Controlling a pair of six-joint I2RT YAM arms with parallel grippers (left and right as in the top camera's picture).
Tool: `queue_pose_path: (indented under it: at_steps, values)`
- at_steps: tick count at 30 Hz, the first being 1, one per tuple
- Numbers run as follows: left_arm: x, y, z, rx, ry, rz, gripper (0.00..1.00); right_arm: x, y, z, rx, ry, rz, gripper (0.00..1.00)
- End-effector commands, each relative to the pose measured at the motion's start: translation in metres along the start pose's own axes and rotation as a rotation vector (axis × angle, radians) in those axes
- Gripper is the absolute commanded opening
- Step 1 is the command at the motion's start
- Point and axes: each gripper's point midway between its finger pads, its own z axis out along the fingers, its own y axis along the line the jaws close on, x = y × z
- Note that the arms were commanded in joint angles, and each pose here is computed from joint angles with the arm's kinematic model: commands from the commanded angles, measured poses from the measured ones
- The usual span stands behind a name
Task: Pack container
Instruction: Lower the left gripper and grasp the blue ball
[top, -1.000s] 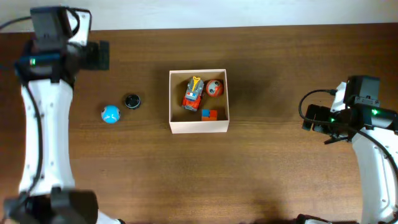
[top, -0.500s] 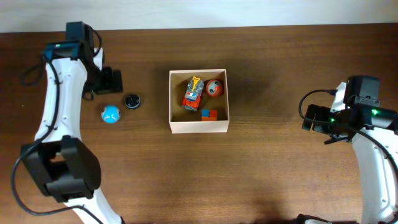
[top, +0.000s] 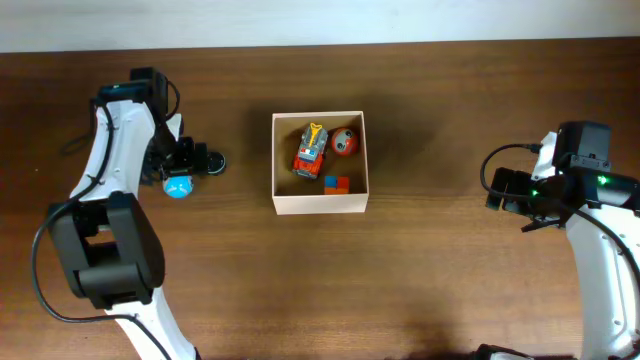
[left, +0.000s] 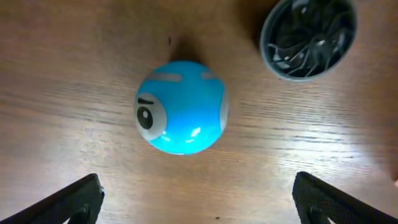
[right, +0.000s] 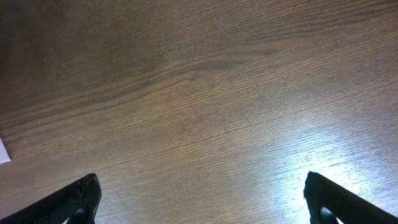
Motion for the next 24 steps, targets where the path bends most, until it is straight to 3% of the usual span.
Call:
queue_pose_path:
  at_steps: [1, 7, 15, 24]
  values:
    - [0.006, 0.01, 0.014, 0.011, 0.031, -0.021, 0.99, -0.001, -0.003, -0.001, 0.008, -0.006, 0.017, 0.99]
    - [0.002, 0.028, 0.031, 0.032, 0.002, -0.059, 0.99, -0.001, -0.003, -0.001, 0.008, -0.006, 0.017, 0.99]
    - [-0.016, 0.034, 0.037, 0.039, -0.072, -0.001, 0.99, -0.001, -0.003, -0.001, 0.008, -0.006, 0.017, 0.99]
    - [-0.012, 0.026, 0.072, 0.06, 0.008, 0.06, 0.99, -0.001, -0.003, -0.001, 0.008, -0.006, 0.017, 0.99]
